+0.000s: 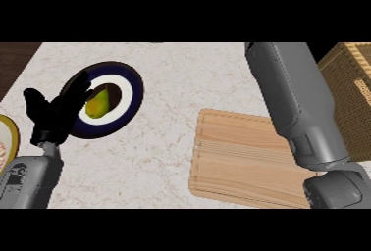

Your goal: Pick the sweet potato from the cutting board and place it in the basket

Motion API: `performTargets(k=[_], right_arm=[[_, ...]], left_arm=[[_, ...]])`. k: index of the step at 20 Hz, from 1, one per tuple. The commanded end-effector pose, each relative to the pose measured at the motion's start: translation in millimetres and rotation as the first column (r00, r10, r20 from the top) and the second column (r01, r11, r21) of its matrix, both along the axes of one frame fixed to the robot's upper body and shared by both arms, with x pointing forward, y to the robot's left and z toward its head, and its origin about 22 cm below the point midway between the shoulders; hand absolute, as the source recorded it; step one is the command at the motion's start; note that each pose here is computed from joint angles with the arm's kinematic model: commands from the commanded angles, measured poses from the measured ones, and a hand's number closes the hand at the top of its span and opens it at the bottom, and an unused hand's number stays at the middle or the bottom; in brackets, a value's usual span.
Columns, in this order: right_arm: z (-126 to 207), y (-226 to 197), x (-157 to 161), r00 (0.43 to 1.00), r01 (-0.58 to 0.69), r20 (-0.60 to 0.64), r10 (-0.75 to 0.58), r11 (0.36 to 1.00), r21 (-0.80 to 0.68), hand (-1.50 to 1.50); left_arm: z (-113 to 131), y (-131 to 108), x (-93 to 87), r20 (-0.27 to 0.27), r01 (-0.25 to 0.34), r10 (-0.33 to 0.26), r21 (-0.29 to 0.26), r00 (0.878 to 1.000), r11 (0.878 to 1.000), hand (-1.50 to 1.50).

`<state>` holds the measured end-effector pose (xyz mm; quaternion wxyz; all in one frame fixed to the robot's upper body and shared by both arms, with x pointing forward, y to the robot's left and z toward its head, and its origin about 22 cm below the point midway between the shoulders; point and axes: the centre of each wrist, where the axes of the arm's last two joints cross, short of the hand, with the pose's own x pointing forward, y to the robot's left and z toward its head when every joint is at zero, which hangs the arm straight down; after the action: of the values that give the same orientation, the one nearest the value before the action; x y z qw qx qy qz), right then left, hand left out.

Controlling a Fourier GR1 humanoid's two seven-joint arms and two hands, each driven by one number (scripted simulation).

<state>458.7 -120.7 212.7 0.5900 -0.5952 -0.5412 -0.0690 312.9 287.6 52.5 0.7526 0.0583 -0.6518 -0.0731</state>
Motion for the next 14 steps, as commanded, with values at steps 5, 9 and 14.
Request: performTargets(k=[5,9,14], right_arm=[[49,-24,17,0.970,0.241,0.046,-0.240,0.970,-0.013,1.50],[75,-38,19,0.957,0.284,0.063,-0.282,0.958,-0.029,1.50],[73,-83,23,0.905,0.424,0.017,-0.425,0.900,-0.098,1.50]], left_arm=[[2,0,2.1,0.000,-0.010,0.010,0.002,1.000,1.000,0.00],[-4,-5,4.1,-0.012,-0.014,0.014,-0.001,1.000,1.000,0.00],[-3,15,-2.5,0.003,-0.013,0.013,0.002,1.000,1.000,0.00]])
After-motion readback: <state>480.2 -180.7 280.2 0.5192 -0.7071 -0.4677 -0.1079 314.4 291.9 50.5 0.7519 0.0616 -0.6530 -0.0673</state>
